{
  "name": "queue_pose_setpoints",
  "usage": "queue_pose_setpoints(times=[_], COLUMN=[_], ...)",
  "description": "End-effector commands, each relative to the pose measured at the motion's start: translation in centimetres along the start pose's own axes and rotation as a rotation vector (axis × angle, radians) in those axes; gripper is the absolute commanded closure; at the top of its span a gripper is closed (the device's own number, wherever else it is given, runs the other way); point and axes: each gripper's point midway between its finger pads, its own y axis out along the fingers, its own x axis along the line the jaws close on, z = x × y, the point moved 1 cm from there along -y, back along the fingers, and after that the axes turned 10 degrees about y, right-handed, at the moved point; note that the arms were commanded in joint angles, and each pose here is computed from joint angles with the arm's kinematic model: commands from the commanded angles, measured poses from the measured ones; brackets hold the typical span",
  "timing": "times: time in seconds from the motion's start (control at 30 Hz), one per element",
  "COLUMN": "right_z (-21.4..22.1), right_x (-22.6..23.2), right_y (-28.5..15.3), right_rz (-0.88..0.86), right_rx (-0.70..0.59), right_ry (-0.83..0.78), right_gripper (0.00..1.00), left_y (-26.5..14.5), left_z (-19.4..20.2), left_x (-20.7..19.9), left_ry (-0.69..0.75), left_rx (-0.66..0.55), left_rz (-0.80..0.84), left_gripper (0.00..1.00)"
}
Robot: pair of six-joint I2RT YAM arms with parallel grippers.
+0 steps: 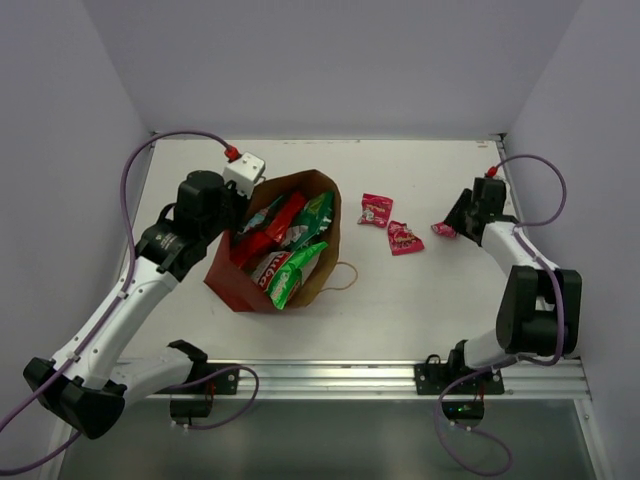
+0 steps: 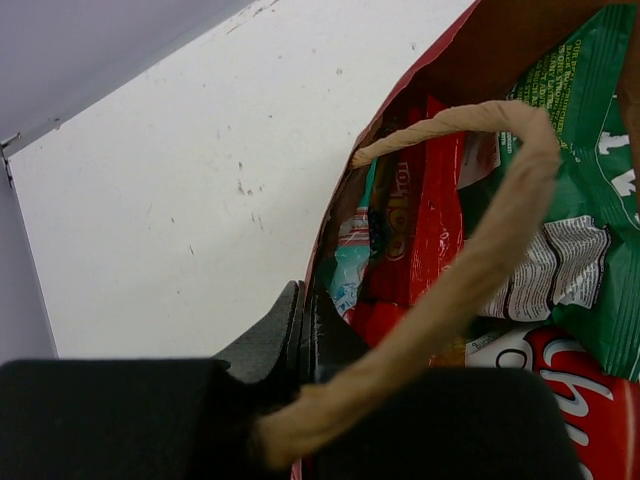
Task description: Take the snacks out of the paper bag
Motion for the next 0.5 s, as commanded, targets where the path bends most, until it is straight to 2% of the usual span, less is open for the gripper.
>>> queue_pose_setpoints(times=[0.0,0.07,0.13,0.2,0.33,0.43,0.47], right_z=[-2.4,-1.9,-2.3,-0.8,1.4,4.2,6.3], right_x=[3.4,5.2,7.7,10.9,16.5,20.4,21.8], right_y=[-2.4,-4.3,-7.7,-10.6,-17.7,-22.5,-23.7], right_rz=[-0.127,-0.215,-0.317,-0.410,-0.628,-0.785,-0.832], right_rx=[-0.037,-0.044,-0.079,-0.074,-0.078,-0.023,0.025], right_ry=[0.011,-0.012,-0.045,-0.107,-0.126,-0.121,-0.156], right_gripper=[0.40,0.22,0.17,0.15,0.16,0.16,0.17], left_y=[-1.6,-1.8,-1.9,-2.1,-2.3,-2.2,-2.2], left_z=[-5.1,-5.4,-5.8,-6.3,-6.8,-6.8,-6.8], left_x=[1.5,1.6,1.6,1.6,1.5,1.4,1.4], left_ry=[0.006,-0.001,-0.015,-0.023,-0.031,-0.033,-0.033], left_rx=[-0.214,-0.225,-0.238,-0.253,-0.266,-0.267,-0.268], left_rz=[-0.039,-0.043,-0.039,-0.034,-0.023,-0.015,-0.013], left_gripper=[1.00,1.00,1.00,1.00,1.00,1.00,1.00])
